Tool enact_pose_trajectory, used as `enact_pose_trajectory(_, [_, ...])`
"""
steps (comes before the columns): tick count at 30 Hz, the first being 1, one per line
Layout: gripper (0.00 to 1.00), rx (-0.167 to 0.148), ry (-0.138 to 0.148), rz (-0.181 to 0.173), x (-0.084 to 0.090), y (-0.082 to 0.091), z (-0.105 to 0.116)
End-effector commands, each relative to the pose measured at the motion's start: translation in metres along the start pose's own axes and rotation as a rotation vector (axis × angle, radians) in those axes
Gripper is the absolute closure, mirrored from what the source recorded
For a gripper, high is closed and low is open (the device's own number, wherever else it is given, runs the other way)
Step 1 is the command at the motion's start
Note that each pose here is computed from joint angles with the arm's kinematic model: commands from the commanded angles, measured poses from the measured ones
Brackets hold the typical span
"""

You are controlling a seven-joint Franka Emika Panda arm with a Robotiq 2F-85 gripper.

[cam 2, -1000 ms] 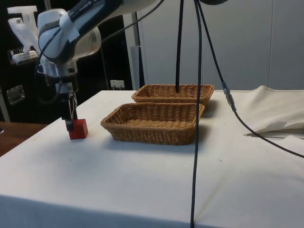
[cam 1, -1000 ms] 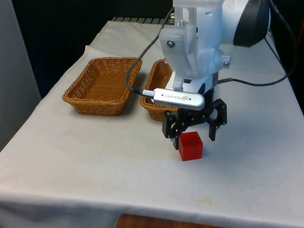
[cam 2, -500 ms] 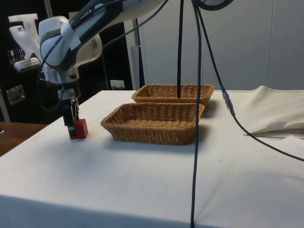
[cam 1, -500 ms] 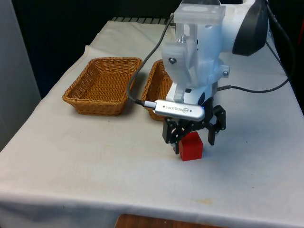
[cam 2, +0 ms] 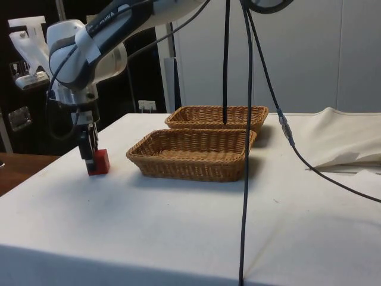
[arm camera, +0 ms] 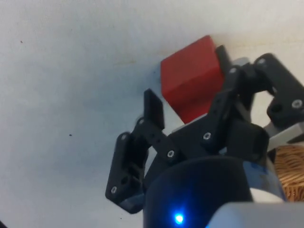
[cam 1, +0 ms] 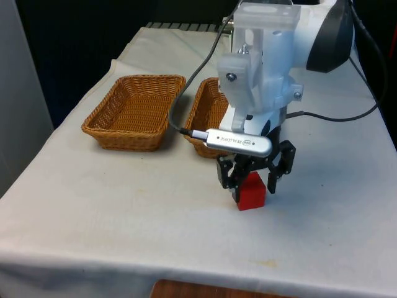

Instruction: Pick up the red cube and place it into the right basket.

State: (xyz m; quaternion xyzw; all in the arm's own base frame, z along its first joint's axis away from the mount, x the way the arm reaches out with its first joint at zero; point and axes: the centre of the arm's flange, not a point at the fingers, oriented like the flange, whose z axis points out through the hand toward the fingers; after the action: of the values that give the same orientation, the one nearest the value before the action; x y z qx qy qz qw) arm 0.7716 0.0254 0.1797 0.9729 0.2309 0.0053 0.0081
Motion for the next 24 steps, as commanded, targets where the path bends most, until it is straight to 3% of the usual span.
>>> enact_pose_trajectory(1, [0.54, -0.01, 0.008, 0.004, 0.001, 0.0, -0.001])
enact_pose_trajectory(2, [0.65, -0.011, 0.008, 0.003, 0.001, 0.0, -0.001])
enact_pose_trajectory(4, [0.99, -0.012, 0.008, 0.004, 0.001, 0.0, -0.001])
enact_pose_trajectory(14, [0.99, -0.006, -0.001, 0.002, 0.0, 0.0, -0.001])
enact_pose_trajectory(24, [0.99, -0.006, 0.008, 0.073, 0.002, 0.003, -0.037])
